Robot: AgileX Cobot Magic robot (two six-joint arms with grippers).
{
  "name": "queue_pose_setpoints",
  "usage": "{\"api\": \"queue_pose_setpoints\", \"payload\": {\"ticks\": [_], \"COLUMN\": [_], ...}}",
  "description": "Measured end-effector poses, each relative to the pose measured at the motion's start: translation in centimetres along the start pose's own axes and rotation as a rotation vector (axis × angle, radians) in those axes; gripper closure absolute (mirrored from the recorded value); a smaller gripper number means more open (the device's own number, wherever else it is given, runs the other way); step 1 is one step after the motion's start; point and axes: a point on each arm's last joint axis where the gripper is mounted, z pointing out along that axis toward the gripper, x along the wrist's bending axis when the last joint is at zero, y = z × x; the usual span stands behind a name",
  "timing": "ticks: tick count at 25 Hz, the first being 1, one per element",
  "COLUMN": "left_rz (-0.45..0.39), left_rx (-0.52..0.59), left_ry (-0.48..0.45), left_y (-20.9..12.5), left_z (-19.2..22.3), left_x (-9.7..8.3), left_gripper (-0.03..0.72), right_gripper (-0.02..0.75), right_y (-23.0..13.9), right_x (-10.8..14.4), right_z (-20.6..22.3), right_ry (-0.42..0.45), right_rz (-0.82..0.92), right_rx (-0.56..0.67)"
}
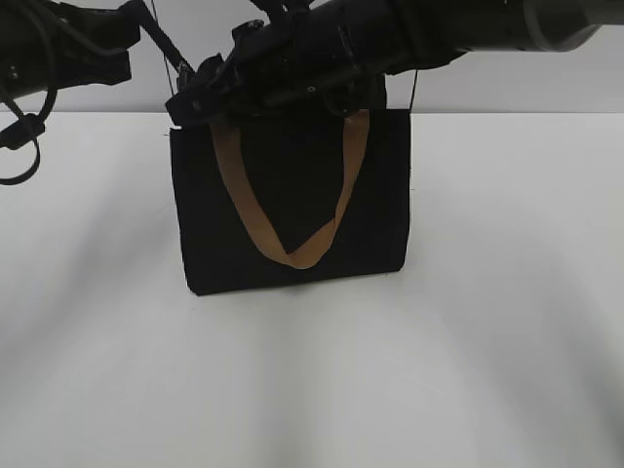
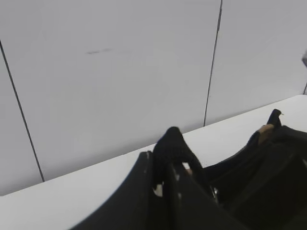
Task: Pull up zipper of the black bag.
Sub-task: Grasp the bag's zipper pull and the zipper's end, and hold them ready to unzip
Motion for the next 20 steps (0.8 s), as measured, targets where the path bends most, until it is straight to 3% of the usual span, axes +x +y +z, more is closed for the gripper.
{"api": "queue_pose_setpoints", "payload": {"ticks": [8, 20], "left_rz": [0.0, 0.032], "left_rx": [0.016, 0.195], "left_ry": [0.006, 0.064], "left_y": [-0.1, -1.8], "left_z": [0.0, -0.2], "left_x": [0.1, 0.6], "left_gripper": [0.661, 0.661], "right_gripper": [0.741, 0.752], "right_y": [0.0, 0.5], "right_x": [-0.2, 0.3], "right_z": [0.0, -0.7], "right_ry": [-0.016, 0.001], "right_rz": [0.021, 0.083], "right_rx": [-0.004, 0.01]}}
